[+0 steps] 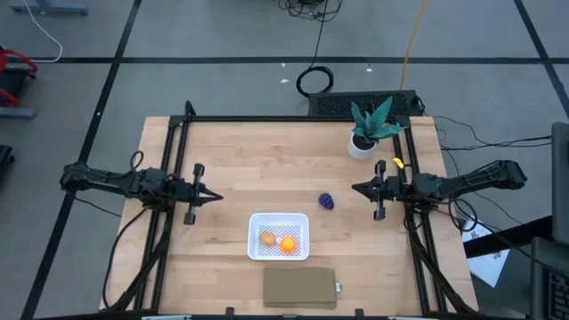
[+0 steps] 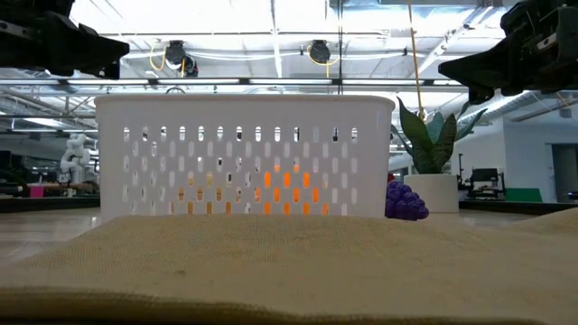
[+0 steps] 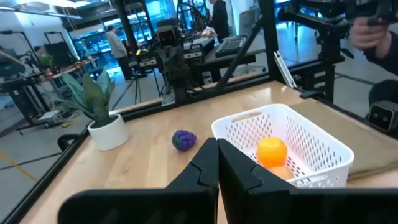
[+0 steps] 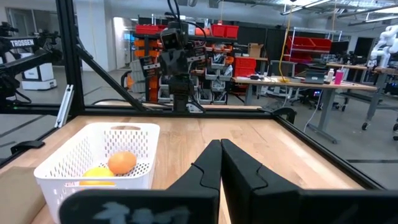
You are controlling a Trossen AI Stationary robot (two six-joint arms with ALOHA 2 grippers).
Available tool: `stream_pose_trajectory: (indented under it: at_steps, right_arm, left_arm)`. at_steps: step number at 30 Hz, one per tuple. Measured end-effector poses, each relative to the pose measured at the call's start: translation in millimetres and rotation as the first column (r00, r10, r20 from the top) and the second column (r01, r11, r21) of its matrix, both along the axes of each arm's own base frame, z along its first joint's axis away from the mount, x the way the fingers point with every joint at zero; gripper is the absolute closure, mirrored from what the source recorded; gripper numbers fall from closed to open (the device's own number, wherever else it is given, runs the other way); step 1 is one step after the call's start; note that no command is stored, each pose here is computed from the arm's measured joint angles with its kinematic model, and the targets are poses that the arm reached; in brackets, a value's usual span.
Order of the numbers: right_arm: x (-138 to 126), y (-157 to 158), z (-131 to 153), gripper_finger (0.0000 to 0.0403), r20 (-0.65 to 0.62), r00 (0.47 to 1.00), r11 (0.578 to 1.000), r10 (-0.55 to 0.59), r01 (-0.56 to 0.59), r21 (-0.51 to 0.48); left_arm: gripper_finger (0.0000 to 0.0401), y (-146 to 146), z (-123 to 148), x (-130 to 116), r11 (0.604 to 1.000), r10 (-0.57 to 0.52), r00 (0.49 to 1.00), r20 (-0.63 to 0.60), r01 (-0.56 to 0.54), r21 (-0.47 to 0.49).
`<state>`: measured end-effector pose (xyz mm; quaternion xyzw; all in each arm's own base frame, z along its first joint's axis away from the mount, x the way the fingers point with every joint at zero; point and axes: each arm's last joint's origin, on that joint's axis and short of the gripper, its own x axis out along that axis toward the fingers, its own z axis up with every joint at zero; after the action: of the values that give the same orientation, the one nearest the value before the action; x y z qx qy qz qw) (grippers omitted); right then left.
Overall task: Pick and placing Produce into tupperware
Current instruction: Put the blackberry into the basket
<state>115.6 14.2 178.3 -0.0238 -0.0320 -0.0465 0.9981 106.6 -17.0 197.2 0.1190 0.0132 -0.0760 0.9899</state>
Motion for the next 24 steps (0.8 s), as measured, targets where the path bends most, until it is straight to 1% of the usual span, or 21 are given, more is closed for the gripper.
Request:
stream_pose_trajectory:
  at_steps: [6, 13, 20, 24]
  right_arm:
    - [0.0, 0.0, -0.1, 0.0403, -0.001, 1.0, 1.0, 0.0, 0.0, -0.001]
    - [0.1, 0.0, -2.1, 0.0403, -0.022, 1.0, 1.0, 0.0, 0.0, -0.01]
    - [0.1, 0.0, -1.8, 0.0403, -0.02, 1.0, 1.0, -0.001, 0.0, -0.011]
    - [0.1, 0.1, -1.8, 0.0403, -0.019, 1.0, 1.0, 0.0, 0.0, -0.011]
  left_arm:
    - [0.04, 0.1, -0.7, 0.1, 1.0, 0.005, 1.0, -0.007, -0.005, 0.0]
    - [0.039, 0.4, -0.7, 0.2, 1.0, 0.014, 1.0, -0.008, -0.014, 0.0]
    - [0.0399, 0.4, -0.7, 0.2, 1.0, 0.015, 1.0, -0.008, -0.015, 0.001]
    - [0.0389, 0.4, -0.8, 0.2, 1.0, 0.015, 1.0, -0.008, -0.015, 0.001]
